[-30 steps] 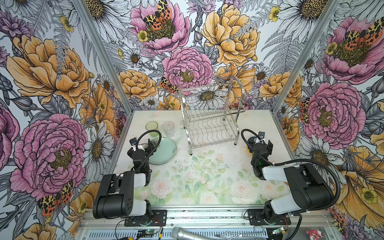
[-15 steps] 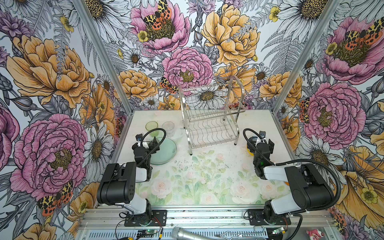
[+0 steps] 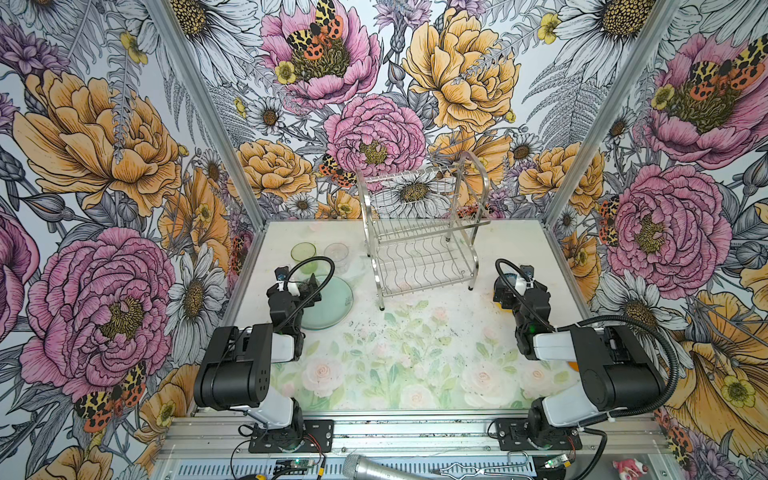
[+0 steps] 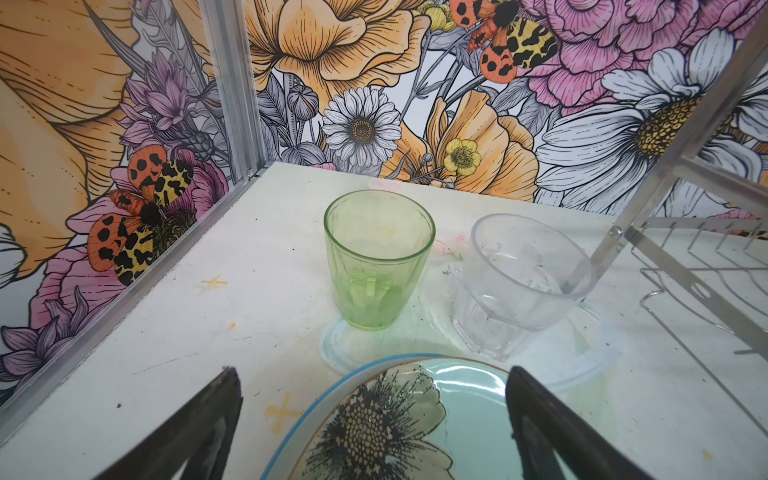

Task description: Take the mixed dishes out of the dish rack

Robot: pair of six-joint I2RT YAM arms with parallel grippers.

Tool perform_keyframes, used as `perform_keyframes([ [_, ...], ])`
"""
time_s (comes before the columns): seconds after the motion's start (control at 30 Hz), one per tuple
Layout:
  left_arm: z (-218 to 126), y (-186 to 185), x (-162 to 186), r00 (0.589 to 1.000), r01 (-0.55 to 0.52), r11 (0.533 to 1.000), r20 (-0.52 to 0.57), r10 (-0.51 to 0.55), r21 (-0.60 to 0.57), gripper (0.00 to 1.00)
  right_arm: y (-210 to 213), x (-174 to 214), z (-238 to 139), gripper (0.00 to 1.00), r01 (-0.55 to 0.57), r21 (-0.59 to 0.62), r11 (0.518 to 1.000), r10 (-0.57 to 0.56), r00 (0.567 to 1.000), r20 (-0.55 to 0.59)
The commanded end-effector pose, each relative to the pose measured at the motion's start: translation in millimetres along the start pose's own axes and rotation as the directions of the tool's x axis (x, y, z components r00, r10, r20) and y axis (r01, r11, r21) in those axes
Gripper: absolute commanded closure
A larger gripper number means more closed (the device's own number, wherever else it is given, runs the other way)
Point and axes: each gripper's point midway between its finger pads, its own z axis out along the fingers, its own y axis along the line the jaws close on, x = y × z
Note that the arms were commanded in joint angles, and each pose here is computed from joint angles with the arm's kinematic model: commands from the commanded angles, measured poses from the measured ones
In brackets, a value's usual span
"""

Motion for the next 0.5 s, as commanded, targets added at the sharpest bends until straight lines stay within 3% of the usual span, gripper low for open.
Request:
perform_keyframes([
  [0.0, 2.6, -9.1, -4.5, 0.998, -0.060, 0.998, 0.009, 0.061, -0.020, 0.01, 4.5, -7.5, 3.1, 0.00, -0.016, -0.024, 1.000, 0.017, 1.000, 0.026],
  [0.47, 3.0, -10.4, -4.6, 0.997, -0.077, 0.996, 0.007, 0.077, -0.044, 0.01, 3.9, -6.6, 5.8, 0.01, -0.017, -0.019, 1.000, 0.017, 1.000, 0.008],
])
